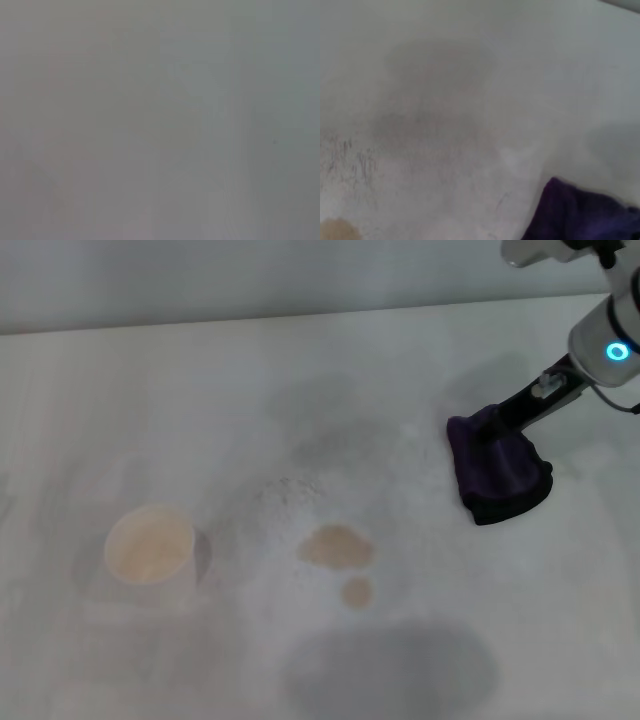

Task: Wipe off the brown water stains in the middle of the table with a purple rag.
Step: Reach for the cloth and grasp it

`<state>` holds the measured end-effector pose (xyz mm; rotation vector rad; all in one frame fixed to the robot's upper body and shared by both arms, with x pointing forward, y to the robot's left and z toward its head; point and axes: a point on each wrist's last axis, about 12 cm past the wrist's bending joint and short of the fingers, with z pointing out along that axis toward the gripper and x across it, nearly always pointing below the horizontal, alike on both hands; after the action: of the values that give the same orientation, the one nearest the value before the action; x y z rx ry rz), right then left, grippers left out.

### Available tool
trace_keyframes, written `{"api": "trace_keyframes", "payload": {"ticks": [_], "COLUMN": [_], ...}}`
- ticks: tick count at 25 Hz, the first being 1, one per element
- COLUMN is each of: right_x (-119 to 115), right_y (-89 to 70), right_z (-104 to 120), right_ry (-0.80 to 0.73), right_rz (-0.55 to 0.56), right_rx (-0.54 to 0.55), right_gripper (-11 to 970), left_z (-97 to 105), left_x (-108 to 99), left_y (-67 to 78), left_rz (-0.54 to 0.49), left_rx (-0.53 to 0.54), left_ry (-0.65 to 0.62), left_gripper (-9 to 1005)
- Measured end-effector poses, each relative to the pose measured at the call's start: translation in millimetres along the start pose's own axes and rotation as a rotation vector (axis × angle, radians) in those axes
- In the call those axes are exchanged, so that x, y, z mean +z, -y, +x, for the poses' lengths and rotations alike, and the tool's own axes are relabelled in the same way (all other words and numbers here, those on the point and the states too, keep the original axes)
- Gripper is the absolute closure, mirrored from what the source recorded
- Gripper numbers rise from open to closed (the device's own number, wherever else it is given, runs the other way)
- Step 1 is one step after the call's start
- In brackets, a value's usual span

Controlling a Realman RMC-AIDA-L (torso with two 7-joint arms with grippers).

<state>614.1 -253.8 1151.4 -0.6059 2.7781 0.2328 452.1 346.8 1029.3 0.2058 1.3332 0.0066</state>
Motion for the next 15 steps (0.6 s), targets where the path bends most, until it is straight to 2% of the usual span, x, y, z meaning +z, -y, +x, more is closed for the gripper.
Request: {"api": "trace_keyframes", "payload": {"ticks": [6,15], "right_x": [15.0,28.0], "right_y": [-5.0,-9.1], "right_z": [-6.1,-14.0], "right_ry": [-0.020,-0.058], "right_rz": [-0.006,0.075], "right_rx": [0.021,0.023], "right_gripper": [314,314], "left_z": [-1.2,-3.1], "left_x": [4.5,10.3], "left_y": [-1.6,-1.4], "left_rz": [0.002,0.009], "left_rx": [0.013,0.052], "left_ry": [0.006,0.020], "left_gripper": [124,125]}}
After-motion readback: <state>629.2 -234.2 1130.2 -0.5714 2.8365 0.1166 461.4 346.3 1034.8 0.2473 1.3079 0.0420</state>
